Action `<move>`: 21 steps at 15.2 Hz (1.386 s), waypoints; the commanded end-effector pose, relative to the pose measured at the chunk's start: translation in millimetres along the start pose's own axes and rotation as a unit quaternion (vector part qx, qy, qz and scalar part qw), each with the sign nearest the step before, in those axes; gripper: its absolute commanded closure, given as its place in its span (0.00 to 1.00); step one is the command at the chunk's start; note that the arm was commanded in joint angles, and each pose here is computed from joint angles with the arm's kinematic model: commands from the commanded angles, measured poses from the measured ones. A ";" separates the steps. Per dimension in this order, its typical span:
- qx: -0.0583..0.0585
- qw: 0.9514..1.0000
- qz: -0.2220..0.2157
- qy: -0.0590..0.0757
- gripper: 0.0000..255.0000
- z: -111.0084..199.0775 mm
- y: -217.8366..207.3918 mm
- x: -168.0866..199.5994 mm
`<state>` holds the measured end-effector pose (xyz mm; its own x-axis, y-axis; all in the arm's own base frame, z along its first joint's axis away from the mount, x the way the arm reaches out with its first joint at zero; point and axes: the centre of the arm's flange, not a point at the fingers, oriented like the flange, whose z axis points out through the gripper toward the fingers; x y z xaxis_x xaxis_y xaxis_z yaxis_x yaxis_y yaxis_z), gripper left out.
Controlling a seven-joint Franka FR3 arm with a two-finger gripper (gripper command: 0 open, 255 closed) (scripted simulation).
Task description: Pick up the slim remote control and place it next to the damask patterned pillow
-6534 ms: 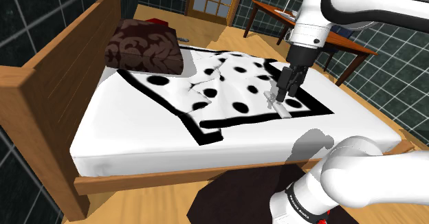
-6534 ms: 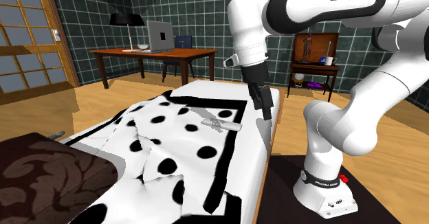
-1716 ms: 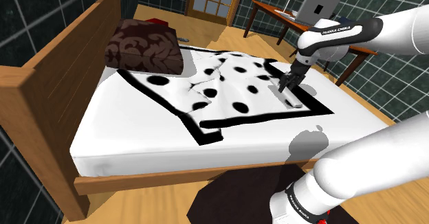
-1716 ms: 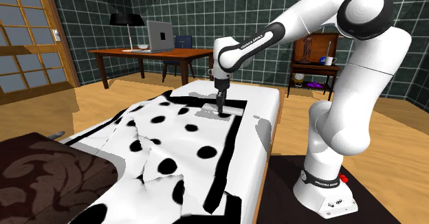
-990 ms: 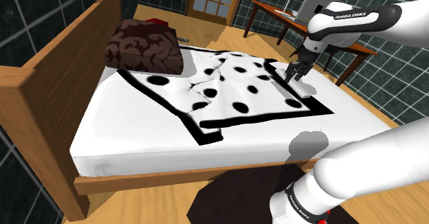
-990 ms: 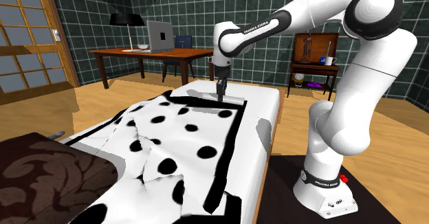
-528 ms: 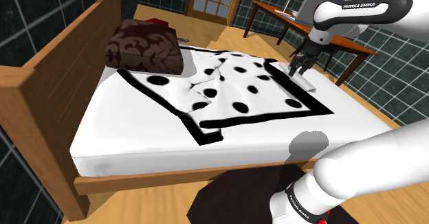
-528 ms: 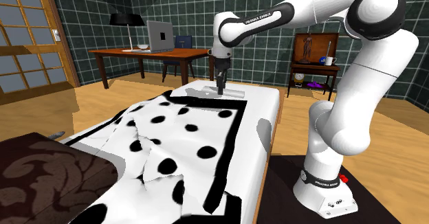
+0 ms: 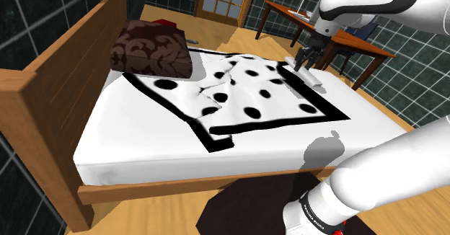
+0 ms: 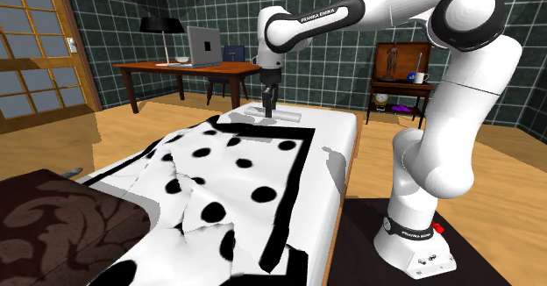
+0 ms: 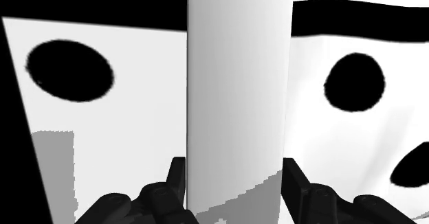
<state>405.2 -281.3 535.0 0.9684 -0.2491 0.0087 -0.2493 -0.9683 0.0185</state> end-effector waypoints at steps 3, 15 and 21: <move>0.000 1.000 0.000 0.000 1.00 0.3 -32.8 41.6; 0.000 1.000 0.000 0.000 1.00 -0.8 -133.4 163.9; 0.000 1.000 0.000 0.000 1.00 -1.4 -183.8 225.0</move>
<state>656.7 -165.0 535.7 0.9683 -0.2498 0.0089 -0.2499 -0.9681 0.0184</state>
